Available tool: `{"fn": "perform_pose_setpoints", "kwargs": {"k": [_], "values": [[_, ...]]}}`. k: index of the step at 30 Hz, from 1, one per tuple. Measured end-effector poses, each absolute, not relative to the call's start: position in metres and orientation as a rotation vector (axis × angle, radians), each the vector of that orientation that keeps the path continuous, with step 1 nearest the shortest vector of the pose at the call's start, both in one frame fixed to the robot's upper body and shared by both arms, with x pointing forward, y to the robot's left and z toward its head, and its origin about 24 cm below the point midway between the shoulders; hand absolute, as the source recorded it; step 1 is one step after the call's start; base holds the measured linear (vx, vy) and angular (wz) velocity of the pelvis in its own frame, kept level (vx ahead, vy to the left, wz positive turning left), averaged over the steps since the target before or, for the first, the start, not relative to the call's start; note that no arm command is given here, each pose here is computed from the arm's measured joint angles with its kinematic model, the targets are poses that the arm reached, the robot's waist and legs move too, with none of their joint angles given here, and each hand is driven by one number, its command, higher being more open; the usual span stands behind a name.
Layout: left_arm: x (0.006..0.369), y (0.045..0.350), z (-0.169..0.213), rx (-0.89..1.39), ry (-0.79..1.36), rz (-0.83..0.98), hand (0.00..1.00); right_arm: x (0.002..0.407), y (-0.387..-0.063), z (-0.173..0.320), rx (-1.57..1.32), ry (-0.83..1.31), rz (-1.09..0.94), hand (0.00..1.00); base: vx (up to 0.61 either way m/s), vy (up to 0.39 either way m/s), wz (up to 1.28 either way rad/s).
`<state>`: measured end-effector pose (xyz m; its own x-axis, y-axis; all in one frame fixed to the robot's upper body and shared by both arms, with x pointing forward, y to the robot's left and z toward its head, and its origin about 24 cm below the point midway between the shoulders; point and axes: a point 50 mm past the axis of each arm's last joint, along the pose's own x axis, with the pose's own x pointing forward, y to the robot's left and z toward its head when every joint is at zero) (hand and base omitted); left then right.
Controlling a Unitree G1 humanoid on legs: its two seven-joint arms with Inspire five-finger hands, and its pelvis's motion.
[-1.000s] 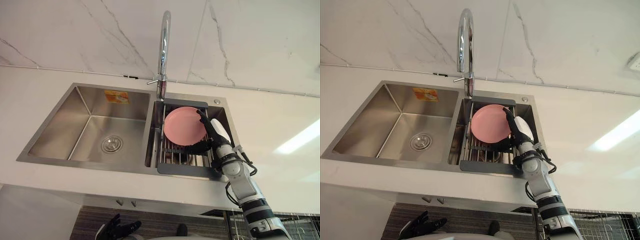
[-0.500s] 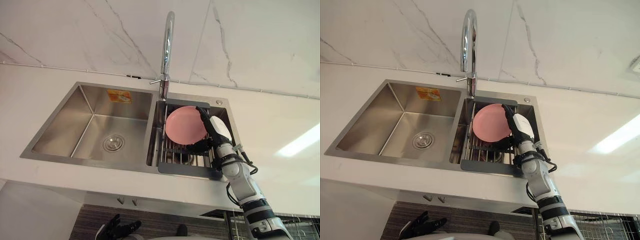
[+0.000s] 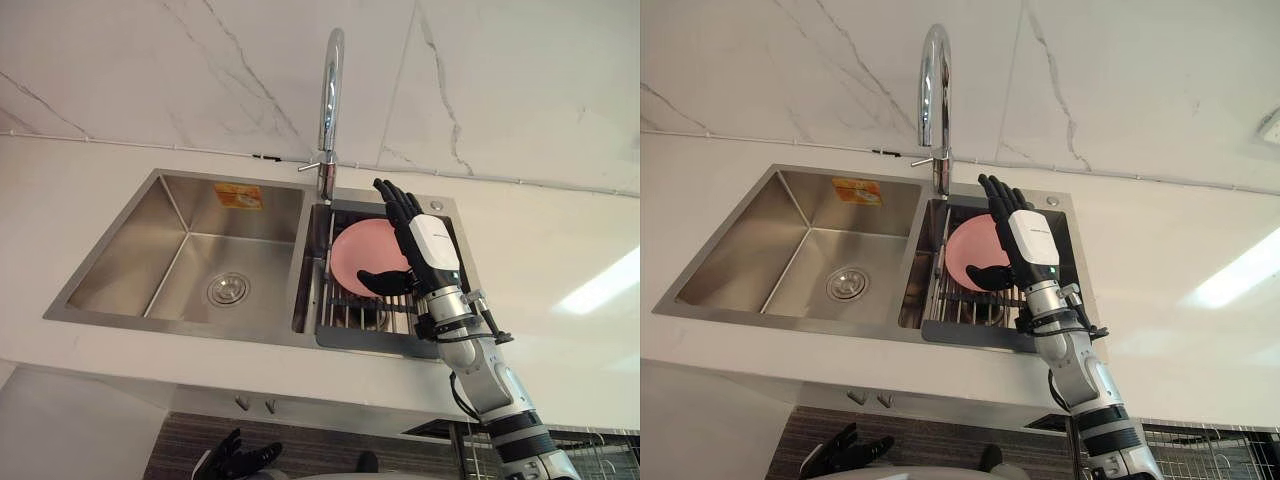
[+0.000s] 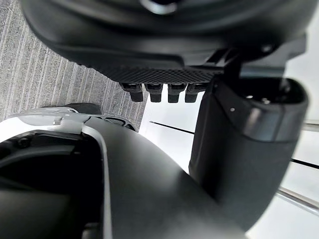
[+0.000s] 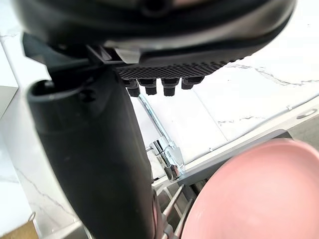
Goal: Walk over to the sink, pick up the cup, carry it to the dishwasher, place the cup inside the dishwasher, then close the dishwasher door
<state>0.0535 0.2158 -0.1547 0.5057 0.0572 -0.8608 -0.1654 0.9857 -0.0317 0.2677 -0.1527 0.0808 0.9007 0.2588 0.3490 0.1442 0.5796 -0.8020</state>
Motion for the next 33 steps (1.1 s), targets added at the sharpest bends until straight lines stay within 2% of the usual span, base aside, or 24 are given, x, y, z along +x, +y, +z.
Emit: {"fn": "perform_pose_setpoints", "kwargs": {"k": [15, 33], "values": [[0.053, 0.216, -0.155, -0.111, 1.034, 0.128, 1.00, 0.265, -0.147, 0.043, -1.098, -0.325, 0.263, 1.00, 0.00, 0.000, 0.00], [0.053, 0.216, -0.155, -0.112, 1.044, 0.127, 1.00, 0.266, -0.160, 0.036, -1.177, -0.273, 0.236, 1.00, 0.00, 0.000, 0.00]]}}
